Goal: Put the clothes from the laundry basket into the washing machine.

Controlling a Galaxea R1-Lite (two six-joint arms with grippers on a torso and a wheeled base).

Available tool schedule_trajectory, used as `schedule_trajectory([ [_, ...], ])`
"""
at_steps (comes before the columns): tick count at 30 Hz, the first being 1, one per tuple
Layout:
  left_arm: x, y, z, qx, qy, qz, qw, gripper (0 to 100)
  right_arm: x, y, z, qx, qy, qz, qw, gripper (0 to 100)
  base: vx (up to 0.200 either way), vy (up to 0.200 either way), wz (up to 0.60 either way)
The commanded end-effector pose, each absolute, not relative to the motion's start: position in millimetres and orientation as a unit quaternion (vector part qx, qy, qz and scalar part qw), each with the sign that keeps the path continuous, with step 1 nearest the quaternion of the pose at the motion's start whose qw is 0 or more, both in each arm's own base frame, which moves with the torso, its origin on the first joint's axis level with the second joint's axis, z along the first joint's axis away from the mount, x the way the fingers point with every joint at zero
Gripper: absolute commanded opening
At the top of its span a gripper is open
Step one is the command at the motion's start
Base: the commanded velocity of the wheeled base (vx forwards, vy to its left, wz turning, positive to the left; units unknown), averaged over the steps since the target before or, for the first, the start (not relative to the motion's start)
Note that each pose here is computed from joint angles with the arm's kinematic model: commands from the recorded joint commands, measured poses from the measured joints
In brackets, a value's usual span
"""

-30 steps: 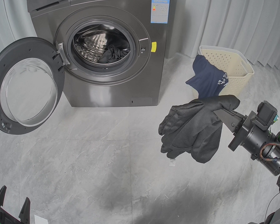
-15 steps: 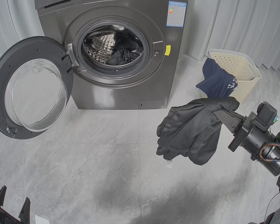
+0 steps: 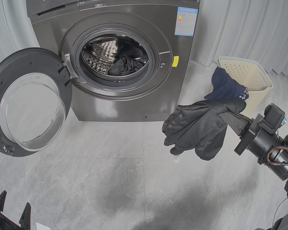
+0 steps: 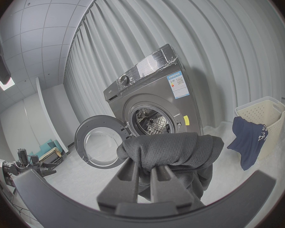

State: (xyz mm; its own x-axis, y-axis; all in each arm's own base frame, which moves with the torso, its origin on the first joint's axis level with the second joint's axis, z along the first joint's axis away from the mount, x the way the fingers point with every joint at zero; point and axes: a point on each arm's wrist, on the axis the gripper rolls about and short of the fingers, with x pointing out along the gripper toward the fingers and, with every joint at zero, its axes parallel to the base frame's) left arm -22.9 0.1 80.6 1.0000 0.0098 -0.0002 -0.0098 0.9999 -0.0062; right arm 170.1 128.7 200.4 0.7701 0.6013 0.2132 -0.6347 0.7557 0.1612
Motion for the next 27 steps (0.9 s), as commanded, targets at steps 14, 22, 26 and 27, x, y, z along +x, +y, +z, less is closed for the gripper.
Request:
schedule_trajectory([
  [14,-22.5,0.1,75.7,0.002,0.004,0.004,1.000,100,186.8,157.0,205.4,0.133,-0.071,0.354,0.923,0,0.000,0.129,0.00],
  [22,-22.0,-0.2,76.5,0.009,0.006,0.001,1.000,100,204.2,197.6,205.4,0.150,-0.072,0.360,0.918,0,0.000,0.000,0.00],
  [26,-32.2,-0.6,118.4,0.006,-0.095,0.001,0.995,100,209.6,206.0,214.5,0.175,-0.103,0.358,0.911,0,0.000,0.000,0.00],
  [27,-35.2,-0.7,140.0,0.007,-0.118,-0.016,0.993,100,208.8,208.5,216.7,0.182,-0.104,0.363,0.908,0,0.000,0.000,0.00],
])
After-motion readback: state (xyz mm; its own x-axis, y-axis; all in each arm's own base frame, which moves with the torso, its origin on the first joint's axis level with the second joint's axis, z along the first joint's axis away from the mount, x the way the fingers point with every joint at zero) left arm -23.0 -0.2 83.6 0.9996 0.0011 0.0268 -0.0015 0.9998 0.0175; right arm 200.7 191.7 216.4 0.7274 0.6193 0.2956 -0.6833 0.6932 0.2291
